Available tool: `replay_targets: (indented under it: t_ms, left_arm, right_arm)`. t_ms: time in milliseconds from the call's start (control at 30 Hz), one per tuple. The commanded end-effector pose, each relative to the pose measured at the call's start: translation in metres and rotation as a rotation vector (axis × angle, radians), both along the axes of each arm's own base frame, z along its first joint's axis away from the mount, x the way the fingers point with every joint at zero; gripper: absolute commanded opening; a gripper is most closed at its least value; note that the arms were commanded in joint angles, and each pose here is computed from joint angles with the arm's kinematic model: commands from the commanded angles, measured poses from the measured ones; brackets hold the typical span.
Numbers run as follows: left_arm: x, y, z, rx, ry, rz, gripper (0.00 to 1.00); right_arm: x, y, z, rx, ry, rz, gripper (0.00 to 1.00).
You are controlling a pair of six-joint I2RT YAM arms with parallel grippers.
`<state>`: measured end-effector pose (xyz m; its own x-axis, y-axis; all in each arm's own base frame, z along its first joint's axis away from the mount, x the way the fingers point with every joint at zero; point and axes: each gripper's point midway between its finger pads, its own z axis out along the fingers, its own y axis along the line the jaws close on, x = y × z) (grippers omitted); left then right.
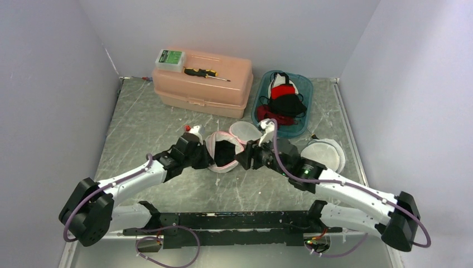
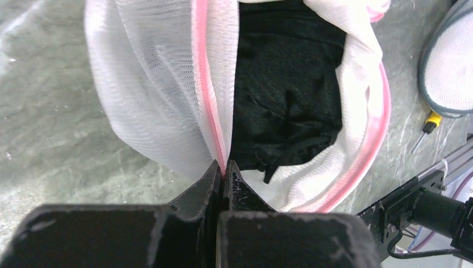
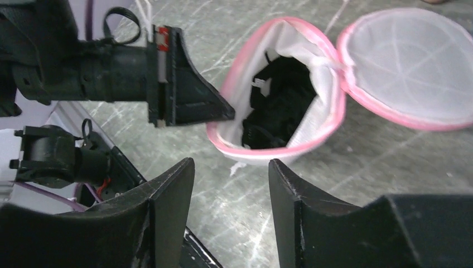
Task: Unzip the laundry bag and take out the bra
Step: Pick up the bra from the laundry bag.
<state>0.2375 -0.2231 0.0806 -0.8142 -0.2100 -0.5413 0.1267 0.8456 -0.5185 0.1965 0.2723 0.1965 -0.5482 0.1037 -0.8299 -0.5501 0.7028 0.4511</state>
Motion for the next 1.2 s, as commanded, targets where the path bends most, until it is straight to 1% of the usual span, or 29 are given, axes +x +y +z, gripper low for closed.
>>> replay_targets:
  t_ms: [0, 100, 200, 233, 333, 467, 567, 667, 767, 867, 967, 1067, 1167]
  left_arm:
    - [-0.003, -0.007, 0.010, 0.002, -0.073, -0.032, 0.03]
    - [-0.008, -0.006, 0.007, 0.010, -0.068, -0.033, 0.03]
    - [-0.016, -0.007, 0.006, 0.013, -0.064, -0.052, 0.03]
    - [-0.015, -0.004, 0.005, 0.031, -0.073, -0.036, 0.03]
    - [-0.018, -0.001, 0.001, 0.051, -0.065, -0.036, 0.03]
    - [-0.024, -0.002, -0.005, 0.058, -0.052, -0.052, 0.03]
    - [-0.031, -0.004, -0.010, 0.070, -0.049, -0.071, 0.03]
    - [-0.039, -0.005, -0.016, 0.085, -0.046, -0.087, 0.03]
    - [-0.046, -0.006, -0.020, 0.093, -0.050, -0.085, 0.03]
    - [-0.050, -0.008, -0.020, 0.076, -0.065, -0.084, 0.03]
    - [-0.051, -0.012, -0.020, 0.075, -0.065, -0.091, 0.03]
    - [-0.051, -0.016, -0.019, 0.079, -0.068, -0.100, 0.03]
    - [-0.051, -0.015, -0.022, 0.089, -0.068, -0.090, 0.03]
  right_arm:
    - [0.003, 0.037, 0.021, -0.010, -0.061, 0.079, 0.54]
    - [0.003, 0.050, -0.010, -0.089, -0.016, 0.099, 0.52]
    - [0.008, 0.054, -0.031, -0.114, 0.006, 0.080, 0.49]
    - [0.010, 0.053, -0.038, -0.125, 0.014, 0.067, 0.48]
    - [0.015, 0.043, -0.061, -0.175, 0.025, 0.016, 0.48]
    - [0.012, 0.026, -0.102, -0.286, 0.074, -0.013, 0.49]
    - [0.002, 0.012, -0.116, -0.293, 0.096, -0.022, 0.48]
    - [-0.005, 0.003, -0.105, -0.244, 0.076, -0.028, 0.48]
    - [-0.007, 0.005, -0.069, -0.140, 0.018, -0.023, 0.49]
    - [-0.002, 0.020, -0.025, -0.051, -0.042, 0.005, 0.49]
    - [0.010, 0.047, 0.006, -0.040, -0.075, 0.044, 0.49]
    - [0.024, 0.072, 0.003, -0.074, -0.074, 0.069, 0.47]
    - [0.037, 0.085, -0.031, -0.141, -0.014, 0.081, 0.44]
